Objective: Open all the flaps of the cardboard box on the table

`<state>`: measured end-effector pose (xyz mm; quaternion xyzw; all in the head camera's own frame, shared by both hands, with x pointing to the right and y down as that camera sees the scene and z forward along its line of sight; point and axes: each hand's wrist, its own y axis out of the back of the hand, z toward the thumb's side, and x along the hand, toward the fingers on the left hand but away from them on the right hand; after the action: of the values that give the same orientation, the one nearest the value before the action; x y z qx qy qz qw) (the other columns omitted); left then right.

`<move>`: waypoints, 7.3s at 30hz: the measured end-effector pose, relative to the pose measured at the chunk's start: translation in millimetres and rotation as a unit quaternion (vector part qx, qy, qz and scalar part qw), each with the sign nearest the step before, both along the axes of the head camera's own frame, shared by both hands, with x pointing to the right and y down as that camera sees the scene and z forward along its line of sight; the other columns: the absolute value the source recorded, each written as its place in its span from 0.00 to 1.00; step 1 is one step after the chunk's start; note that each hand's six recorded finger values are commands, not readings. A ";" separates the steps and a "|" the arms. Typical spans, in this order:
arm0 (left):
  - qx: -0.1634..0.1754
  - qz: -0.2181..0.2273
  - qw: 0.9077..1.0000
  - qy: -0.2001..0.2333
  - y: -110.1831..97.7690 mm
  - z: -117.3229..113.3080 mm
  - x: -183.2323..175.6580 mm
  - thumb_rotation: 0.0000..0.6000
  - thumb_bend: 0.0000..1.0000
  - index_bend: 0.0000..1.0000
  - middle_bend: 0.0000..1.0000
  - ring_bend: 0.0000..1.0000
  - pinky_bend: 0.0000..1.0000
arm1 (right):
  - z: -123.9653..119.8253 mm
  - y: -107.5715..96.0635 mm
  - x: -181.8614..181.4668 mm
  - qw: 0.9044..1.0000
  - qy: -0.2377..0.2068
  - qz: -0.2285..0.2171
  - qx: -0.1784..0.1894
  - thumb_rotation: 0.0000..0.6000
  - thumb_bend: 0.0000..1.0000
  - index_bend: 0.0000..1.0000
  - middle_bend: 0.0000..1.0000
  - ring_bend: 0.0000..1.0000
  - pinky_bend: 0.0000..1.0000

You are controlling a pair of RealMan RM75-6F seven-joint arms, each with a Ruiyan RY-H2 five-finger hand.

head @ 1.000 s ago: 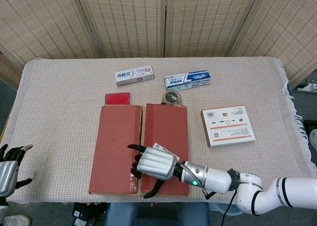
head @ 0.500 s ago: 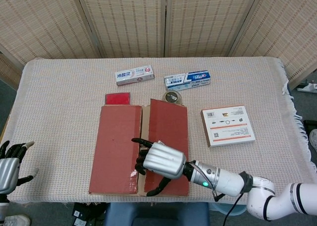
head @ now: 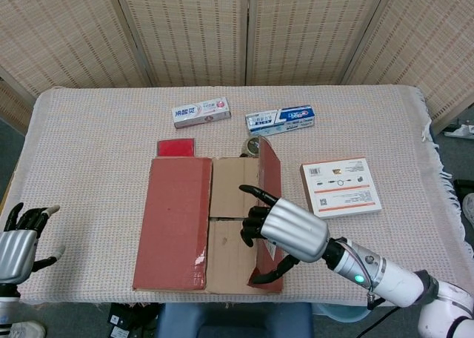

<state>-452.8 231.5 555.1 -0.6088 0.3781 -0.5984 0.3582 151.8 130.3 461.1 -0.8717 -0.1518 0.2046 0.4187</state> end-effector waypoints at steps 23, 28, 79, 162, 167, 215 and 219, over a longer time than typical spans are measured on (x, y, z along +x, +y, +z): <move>0.010 0.042 0.999 0.024 -20.1 -9.8 26.6 1.00 0.27 0.20 0.25 0.20 0.00 | -17.2 8.7 85.8 0.996 -0.018 0.084 -0.033 0.55 0.11 0.53 0.54 0.42 0.00; 0.011 0.066 0.997 0.046 -32.0 -11.5 40.8 1.00 0.27 0.20 0.25 0.20 0.00 | -15.3 11.3 104.8 0.993 -0.016 0.107 -0.047 0.55 0.11 0.53 0.54 0.42 0.00; -0.095 0.466 0.830 0.293 -58.2 -5.2 299.9 0.21 0.21 0.33 0.38 0.35 0.00 | 20.1 26.1 179.7 0.970 0.021 0.225 -0.089 0.54 0.11 0.54 0.54 0.42 0.00; 0.041 0.270 0.952 0.139 -139.8 -70.0 131.7 0.19 0.21 0.57 0.56 0.50 0.00 | 18.2 15.6 187.8 0.965 -0.001 0.250 -0.078 0.54 0.11 0.53 0.54 0.42 0.00; 0.036 0.239 0.962 0.128 -149.0 -62.6 119.1 0.18 0.21 0.53 0.56 0.48 0.00 | 23.4 17.3 185.2 0.966 0.005 0.245 -0.083 0.57 0.11 0.53 0.52 0.41 0.00; -0.003 0.284 0.948 0.144 -112.1 -38.9 157.6 0.18 0.21 0.38 0.46 0.40 0.00 | 119.7 -20.5 -3.5 0.992 0.041 0.117 -0.023 1.00 0.11 0.00 0.08 0.11 0.01; -0.004 0.283 0.948 0.143 -111.9 -38.3 156.7 0.18 0.21 0.38 0.46 0.40 0.00 | 124.6 -19.3 -11.7 0.993 0.043 0.110 -0.021 1.00 0.11 0.00 0.08 0.11 0.01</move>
<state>-296.1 119.6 516.9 -0.7717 0.2351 -0.3806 0.4521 140.1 111.1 585.8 -0.8484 -0.2242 0.2901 0.3819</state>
